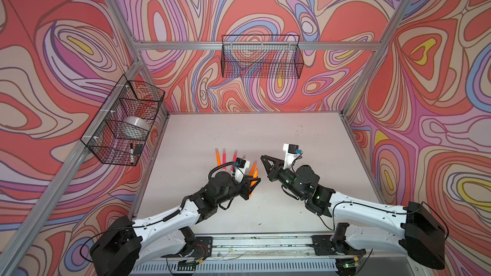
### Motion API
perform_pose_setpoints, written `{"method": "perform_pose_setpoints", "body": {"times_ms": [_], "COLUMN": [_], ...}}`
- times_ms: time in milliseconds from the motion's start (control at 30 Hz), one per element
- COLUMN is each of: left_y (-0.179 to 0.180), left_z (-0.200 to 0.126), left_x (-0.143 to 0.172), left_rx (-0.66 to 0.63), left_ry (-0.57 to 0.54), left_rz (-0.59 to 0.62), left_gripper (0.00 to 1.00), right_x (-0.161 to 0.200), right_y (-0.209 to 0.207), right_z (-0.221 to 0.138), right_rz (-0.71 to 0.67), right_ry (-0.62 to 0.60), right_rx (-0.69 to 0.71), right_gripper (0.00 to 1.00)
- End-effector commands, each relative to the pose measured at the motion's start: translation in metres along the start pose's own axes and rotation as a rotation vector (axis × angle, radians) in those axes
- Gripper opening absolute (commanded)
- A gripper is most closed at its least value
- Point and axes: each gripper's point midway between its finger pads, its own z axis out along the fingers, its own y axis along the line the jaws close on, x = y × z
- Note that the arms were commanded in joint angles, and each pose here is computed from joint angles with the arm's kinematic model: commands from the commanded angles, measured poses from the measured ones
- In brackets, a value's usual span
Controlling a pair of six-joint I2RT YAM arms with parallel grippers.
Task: Insert pens into pen caps
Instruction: Put on the pen cap to the pen.
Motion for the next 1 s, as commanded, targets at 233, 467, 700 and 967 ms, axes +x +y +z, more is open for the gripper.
{"method": "perform_pose_setpoints", "body": {"times_ms": [233, 467, 700, 967], "left_y": [-0.016, -0.015, -0.014, -0.013], "left_z": [-0.001, -0.001, -0.001, -0.001], "left_x": [-0.022, -0.021, -0.022, -0.023], "left_rx": [0.047, 0.046, 0.042, 0.033], "left_ry": [-0.062, -0.061, -0.064, -0.073], "left_rz": [-0.029, -0.029, -0.025, -0.024], "left_gripper": [0.00, 0.00, 0.00, 0.00], "right_x": [0.012, 0.005, 0.013, 0.024], "right_y": [0.001, 0.001, 0.003, 0.004], "right_z": [0.009, 0.016, 0.023, 0.020], "right_rz": [0.021, 0.002, 0.019, 0.053], "right_ry": [-0.001, -0.014, 0.008, 0.026], "right_rx": [-0.018, 0.025, 0.009, -0.015], "right_gripper": [0.04, 0.05, 0.04, 0.03]}}
